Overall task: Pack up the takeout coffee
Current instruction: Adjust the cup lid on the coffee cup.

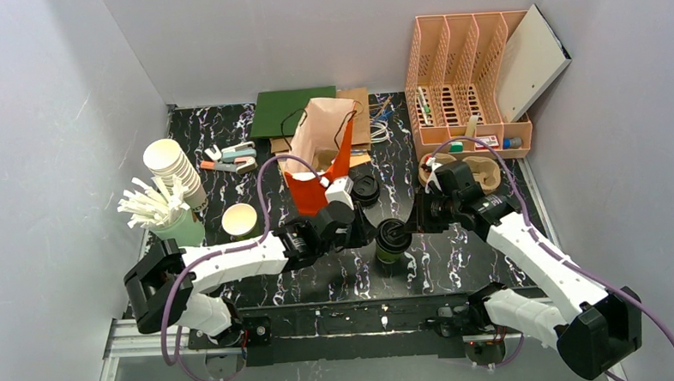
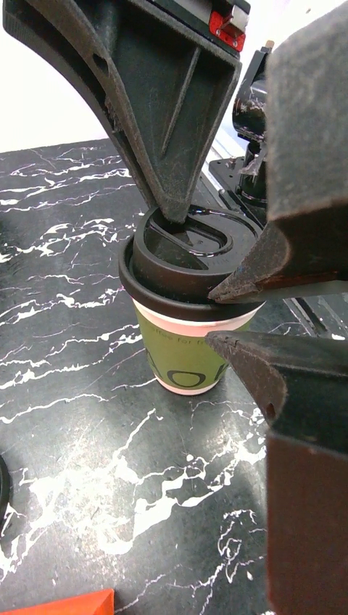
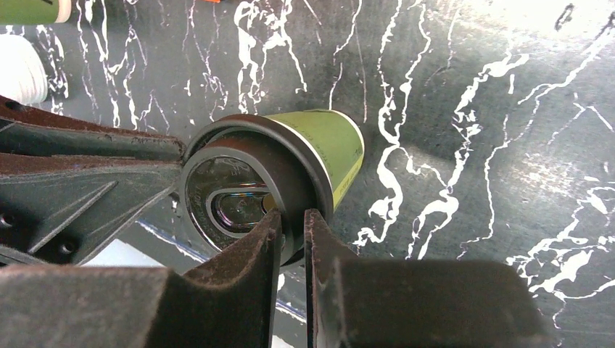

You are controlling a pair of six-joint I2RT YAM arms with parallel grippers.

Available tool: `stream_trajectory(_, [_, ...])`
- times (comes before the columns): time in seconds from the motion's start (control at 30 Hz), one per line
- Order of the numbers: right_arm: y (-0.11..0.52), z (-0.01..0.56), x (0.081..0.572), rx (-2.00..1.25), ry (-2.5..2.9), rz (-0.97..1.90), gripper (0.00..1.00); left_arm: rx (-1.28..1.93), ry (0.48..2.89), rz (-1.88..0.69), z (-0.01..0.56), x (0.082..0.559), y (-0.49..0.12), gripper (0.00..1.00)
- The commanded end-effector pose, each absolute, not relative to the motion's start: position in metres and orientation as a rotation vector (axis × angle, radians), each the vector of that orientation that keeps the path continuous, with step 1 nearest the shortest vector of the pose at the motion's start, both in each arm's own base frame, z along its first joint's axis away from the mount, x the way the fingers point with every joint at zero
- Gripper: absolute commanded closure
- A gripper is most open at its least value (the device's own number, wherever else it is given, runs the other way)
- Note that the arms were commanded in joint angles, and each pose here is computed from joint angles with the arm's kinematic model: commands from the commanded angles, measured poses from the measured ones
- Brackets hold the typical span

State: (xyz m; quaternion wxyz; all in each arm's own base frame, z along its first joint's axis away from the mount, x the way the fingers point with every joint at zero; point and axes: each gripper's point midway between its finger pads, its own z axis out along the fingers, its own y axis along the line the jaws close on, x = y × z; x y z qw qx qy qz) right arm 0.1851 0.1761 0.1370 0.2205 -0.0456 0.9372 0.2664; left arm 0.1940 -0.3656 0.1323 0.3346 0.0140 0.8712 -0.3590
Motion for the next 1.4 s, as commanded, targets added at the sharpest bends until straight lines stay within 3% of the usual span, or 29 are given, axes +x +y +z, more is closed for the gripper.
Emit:
stream_trajectory(0.0, [0.200,0.156,0.183,-0.202,2.541,0.910,0.77,0.029,2.227,-0.957,0.157,0.195,-0.362,0.80])
stream_trajectory(0.23, [0.202,0.155,0.184,-0.256,2.557,0.881,0.77,0.031,2.275,-0.939,0.141,0.188,-0.355,0.79])
stream_trajectory(0.77, [0.208,0.162,0.180,-0.316,2.549,0.849,0.58,0.017,2.303,-0.934,0.125,0.181,-0.346,0.83])
stream_trajectory(0.83, [0.206,0.163,0.180,-0.314,2.544,0.838,0.54,0.021,2.305,-0.938,0.124,0.180,-0.347,0.84])
stream_trajectory(1.03, [0.199,0.166,0.182,-0.328,2.539,0.778,0.26,0.034,2.307,-0.940,0.126,0.181,-0.351,0.84])
stream_trajectory(1.37, [0.194,0.166,0.182,-0.386,2.562,0.688,0.15,0.050,2.300,-0.940,0.136,0.183,-0.355,0.80])
